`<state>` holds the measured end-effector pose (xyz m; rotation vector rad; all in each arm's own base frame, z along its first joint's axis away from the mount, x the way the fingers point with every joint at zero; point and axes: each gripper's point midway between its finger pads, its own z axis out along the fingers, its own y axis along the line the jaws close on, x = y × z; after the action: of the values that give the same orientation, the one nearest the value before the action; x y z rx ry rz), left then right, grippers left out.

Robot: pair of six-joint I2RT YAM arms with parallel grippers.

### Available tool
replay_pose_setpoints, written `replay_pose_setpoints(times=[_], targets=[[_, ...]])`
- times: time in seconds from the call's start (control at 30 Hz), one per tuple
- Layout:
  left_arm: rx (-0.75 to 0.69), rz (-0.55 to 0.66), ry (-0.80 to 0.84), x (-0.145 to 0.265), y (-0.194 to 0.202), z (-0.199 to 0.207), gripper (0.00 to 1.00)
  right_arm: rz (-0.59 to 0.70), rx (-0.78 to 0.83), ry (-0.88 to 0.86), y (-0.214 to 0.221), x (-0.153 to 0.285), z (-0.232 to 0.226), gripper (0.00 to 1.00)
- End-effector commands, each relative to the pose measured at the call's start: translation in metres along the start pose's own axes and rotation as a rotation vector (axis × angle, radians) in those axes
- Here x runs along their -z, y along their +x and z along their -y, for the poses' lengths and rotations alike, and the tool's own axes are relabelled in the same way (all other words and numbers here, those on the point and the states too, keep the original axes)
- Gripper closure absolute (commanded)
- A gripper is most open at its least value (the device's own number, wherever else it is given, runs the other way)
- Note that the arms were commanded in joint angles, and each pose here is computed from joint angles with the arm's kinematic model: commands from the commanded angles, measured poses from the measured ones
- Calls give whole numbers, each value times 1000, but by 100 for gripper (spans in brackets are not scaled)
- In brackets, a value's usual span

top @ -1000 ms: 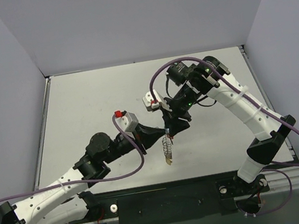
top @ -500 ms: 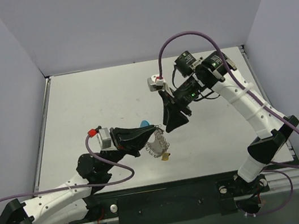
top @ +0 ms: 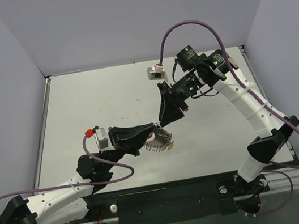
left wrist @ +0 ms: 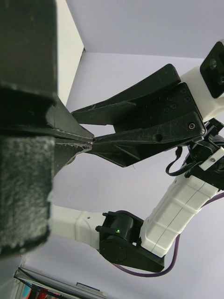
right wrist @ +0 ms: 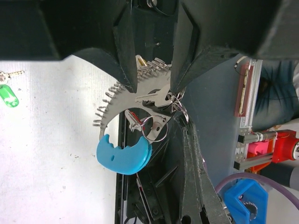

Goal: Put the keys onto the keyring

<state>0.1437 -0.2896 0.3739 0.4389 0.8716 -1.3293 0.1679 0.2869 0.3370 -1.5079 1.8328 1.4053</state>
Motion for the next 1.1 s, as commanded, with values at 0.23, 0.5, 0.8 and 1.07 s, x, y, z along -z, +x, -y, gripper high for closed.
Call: replay_pose_setpoints(times=[0.23,0.5,0.8,1.07], targets=[[-5,97,14,-3,-30,8,100,72,83,-96,-12,6,-33,69],[-4,89,6,-3,-29,6,100,86,108,-138,-14,4,-39,74],[1,87,1,-3,-28,6,100,73,109,-147,-11,-1,-39,83],[-1,97,-13,-1,-31,4,100,60,97,-139,-8,-3,-37,100]])
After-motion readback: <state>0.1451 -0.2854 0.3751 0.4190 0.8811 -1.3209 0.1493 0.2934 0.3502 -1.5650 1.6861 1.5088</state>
